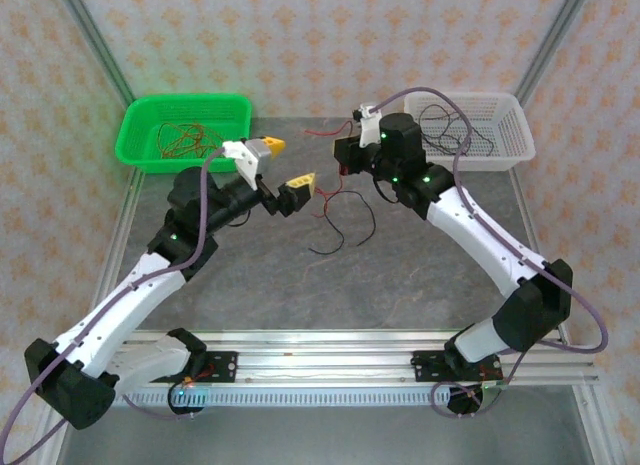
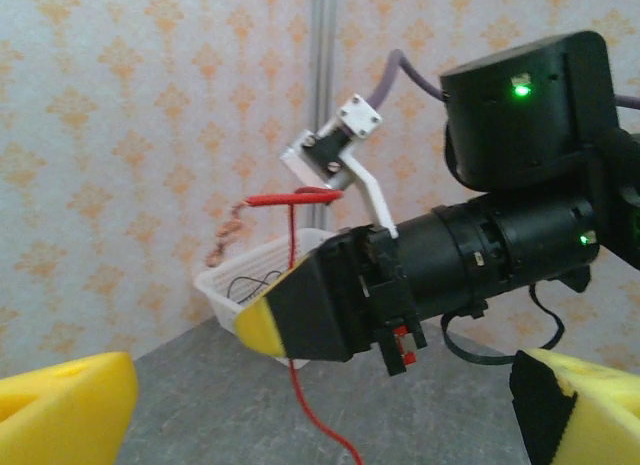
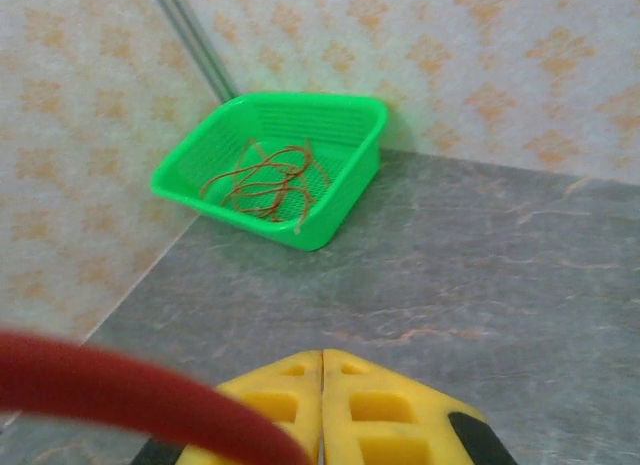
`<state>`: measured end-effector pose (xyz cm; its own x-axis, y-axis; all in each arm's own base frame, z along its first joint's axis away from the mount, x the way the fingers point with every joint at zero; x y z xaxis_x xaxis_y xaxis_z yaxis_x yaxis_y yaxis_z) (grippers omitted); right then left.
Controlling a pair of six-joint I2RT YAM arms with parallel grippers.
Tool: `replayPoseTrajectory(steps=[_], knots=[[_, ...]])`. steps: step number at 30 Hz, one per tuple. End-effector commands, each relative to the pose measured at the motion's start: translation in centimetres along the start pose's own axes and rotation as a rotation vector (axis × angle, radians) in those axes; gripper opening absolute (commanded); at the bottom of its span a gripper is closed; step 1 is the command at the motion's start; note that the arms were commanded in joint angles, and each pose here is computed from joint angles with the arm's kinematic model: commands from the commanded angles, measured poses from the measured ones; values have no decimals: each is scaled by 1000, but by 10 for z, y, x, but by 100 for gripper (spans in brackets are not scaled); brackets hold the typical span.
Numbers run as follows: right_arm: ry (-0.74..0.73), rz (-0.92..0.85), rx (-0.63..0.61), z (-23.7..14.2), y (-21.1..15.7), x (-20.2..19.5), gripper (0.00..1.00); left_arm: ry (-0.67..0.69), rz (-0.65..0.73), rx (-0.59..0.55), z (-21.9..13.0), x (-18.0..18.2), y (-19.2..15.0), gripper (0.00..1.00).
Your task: Untangle the cables
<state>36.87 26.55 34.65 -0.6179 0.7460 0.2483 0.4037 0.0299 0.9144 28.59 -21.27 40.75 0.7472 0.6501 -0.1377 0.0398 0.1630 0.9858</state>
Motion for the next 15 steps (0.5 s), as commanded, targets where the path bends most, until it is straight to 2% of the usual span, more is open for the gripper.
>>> replayPoseTrajectory(steps=[1,8,15], knots=[[127,20,-52,-7,17,23,0,-6,43,-98,9,0,15,97],[118,61,-75,-22,32,27,0,13,61,-17,15,7,-7,95],[156,99,-94,-31,45,36,0,-77,50,117,38,-6,-39,92]])
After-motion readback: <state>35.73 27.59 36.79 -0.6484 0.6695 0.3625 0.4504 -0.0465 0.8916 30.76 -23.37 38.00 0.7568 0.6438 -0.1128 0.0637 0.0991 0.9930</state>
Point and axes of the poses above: each hand's point on the last joint's axis, 136 mm out from that joint toward the fingers, its own z axis out along the fingers, its own x axis along the line the jaws close on, y = z × x, the point moved 2 cm from there along -z, back along the fingers, and after that the axes turned 6 degrees about -z, right-handed, at the moved point
